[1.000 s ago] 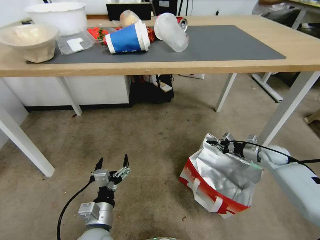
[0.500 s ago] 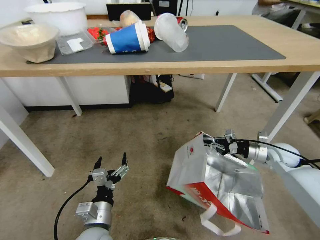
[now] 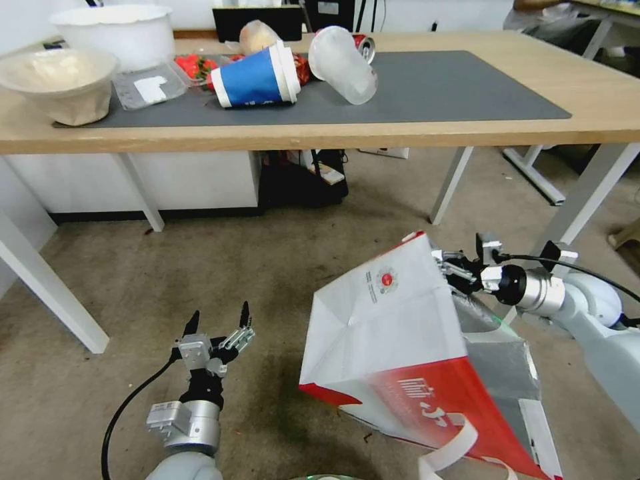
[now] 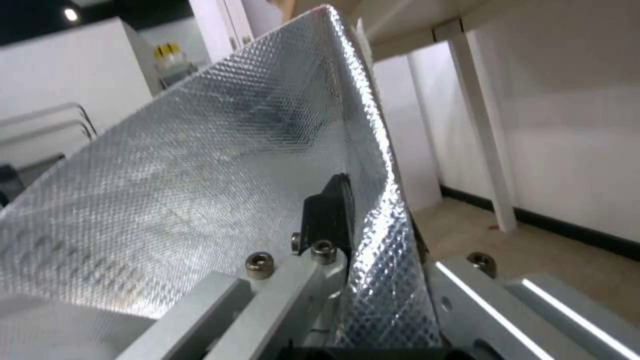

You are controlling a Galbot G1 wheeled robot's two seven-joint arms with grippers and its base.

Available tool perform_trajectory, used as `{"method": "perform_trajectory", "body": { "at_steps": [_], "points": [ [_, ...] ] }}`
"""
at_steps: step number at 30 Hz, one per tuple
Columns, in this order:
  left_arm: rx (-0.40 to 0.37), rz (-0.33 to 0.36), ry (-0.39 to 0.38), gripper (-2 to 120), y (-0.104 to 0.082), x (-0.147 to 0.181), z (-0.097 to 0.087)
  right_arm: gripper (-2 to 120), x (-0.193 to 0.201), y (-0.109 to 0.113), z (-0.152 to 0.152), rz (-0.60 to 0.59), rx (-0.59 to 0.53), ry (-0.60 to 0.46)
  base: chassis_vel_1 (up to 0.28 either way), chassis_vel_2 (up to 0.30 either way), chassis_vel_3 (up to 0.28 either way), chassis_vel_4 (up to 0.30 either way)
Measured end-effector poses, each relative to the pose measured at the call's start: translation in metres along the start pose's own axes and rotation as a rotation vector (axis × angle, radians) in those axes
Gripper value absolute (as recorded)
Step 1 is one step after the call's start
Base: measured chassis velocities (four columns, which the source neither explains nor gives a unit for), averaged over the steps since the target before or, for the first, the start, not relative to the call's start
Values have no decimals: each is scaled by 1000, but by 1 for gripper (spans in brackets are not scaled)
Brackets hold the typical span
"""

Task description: Pick up the food delivery bag from the floor and place it on the table.

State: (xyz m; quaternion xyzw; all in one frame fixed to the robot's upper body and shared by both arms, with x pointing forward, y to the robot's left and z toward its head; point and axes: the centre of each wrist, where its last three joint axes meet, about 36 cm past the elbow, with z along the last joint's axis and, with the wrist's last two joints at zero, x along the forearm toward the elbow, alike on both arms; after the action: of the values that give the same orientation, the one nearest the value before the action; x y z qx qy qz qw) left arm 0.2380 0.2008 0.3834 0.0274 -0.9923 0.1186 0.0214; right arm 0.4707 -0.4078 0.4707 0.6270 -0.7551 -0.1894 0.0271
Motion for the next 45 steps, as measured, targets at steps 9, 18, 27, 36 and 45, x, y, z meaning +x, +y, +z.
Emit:
{"method": "perform_trajectory", "body": {
  "at_steps": [9, 18, 27, 36, 45],
  "points": [
    [5, -3, -4, 100, -1, 0, -1, 0, 3, 3, 6, -11, -19, -28, 0, 0, 0, 0],
    [4, -14, -14, 100, -4, 0, -2, 0, 1, 5, 8, -26, -23, -22, 0, 0, 0, 0],
    [0, -25, -20, 100, -4, 2, -4, 0, -3, 11, 11, -31, -24, -12, 0, 0, 0, 0],
    [-9, -13, -17, 100, -7, 3, -5, 0, -6, 21, 20, -38, -29, -4, 0, 0, 0, 0],
    [-20, -8, -20, 100, -7, 5, -7, 0, -4, 29, 18, -33, -20, 2, 0, 0, 0, 0]
  ]
}}
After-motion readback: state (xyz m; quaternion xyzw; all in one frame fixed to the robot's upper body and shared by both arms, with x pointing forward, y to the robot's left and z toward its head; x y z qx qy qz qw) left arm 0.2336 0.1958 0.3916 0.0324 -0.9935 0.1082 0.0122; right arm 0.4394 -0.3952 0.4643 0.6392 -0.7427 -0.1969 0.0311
